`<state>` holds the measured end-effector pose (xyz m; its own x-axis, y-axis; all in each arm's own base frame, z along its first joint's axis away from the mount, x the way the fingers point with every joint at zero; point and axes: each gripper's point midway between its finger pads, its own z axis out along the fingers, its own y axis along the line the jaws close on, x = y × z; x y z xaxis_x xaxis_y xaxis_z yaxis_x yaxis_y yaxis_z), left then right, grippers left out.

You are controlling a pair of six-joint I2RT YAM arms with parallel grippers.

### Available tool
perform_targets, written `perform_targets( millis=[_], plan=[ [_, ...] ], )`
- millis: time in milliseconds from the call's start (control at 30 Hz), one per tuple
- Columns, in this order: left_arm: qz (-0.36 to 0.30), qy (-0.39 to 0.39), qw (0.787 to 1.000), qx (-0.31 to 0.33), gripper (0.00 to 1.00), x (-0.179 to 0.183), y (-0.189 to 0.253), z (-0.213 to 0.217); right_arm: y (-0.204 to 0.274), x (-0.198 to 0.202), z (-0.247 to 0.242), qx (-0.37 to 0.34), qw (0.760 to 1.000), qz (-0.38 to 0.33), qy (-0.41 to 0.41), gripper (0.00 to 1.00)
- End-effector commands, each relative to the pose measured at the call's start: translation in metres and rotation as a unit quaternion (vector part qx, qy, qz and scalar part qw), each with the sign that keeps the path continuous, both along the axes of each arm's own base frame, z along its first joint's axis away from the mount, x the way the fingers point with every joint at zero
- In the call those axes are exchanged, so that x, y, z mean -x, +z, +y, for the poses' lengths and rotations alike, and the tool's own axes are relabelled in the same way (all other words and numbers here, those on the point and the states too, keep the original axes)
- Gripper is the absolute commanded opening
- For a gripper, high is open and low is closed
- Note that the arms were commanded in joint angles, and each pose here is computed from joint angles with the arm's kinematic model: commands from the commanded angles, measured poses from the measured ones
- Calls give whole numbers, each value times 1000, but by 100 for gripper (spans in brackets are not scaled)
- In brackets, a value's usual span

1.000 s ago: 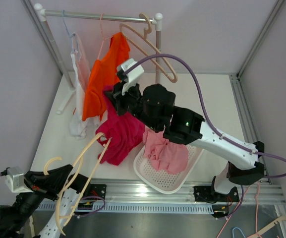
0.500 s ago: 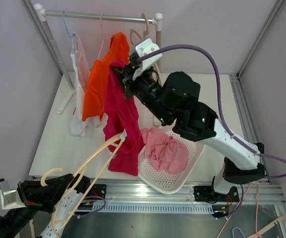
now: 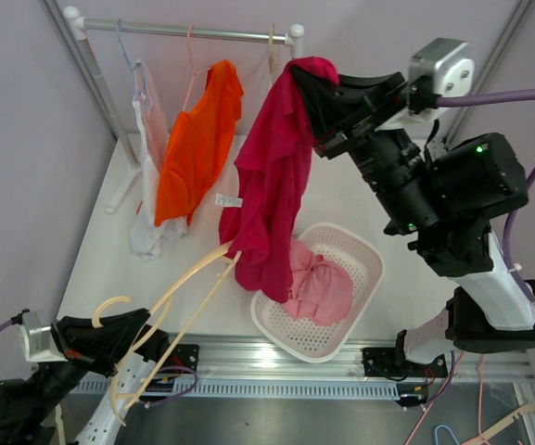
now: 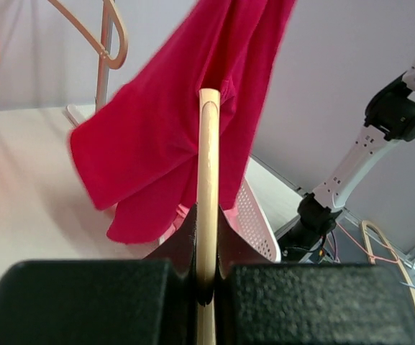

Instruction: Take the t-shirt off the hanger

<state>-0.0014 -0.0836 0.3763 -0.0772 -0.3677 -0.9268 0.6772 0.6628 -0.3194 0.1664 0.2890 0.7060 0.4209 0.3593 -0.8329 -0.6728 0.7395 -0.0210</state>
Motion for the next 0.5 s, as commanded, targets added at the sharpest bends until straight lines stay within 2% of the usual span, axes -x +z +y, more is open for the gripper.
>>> perform_targets(
  millis=[0, 133, 167, 200, 300, 333, 367, 400, 433, 467],
  plan=[
    [-116, -2, 991, 58, 1, 54, -4, 18, 48, 15, -53, -75, 996, -55, -11, 0],
    [-108, 8, 992, 61, 1, 40, -6, 16, 51, 17, -69, -79, 995, -56, -21, 0],
    [-101, 12, 993, 61, 1, 33, -9, 15, 38, 13, -58, -60, 997, -47, -22, 0],
    [-99, 18, 993, 62, 1, 29, -9, 16, 38, 15, -71, -69, 996, -45, -24, 0],
    [-77, 45, 994, 69, 1, 6, -12, 18, -14, 2, -54, -40, 998, -11, -38, 0],
    [-63, 50, 994, 67, 1, -5, -15, 16, -17, 7, -83, -64, 997, -4, -40, 0],
    [-54, 59, 994, 68, 1, -16, -17, 15, -32, 5, -89, -74, 996, 17, -40, 0],
    [-58, 63, 994, 74, 1, -22, -12, 15, -73, 0, -71, -44, 998, 37, -40, 0],
    [-46, 69, 994, 70, 1, -33, -12, 12, -79, 6, -101, -71, 996, 50, -36, 0],
    [-41, 75, 994, 71, 1, -41, -10, 12, -97, 2, -110, -79, 993, 77, -45, 0]
  ],
)
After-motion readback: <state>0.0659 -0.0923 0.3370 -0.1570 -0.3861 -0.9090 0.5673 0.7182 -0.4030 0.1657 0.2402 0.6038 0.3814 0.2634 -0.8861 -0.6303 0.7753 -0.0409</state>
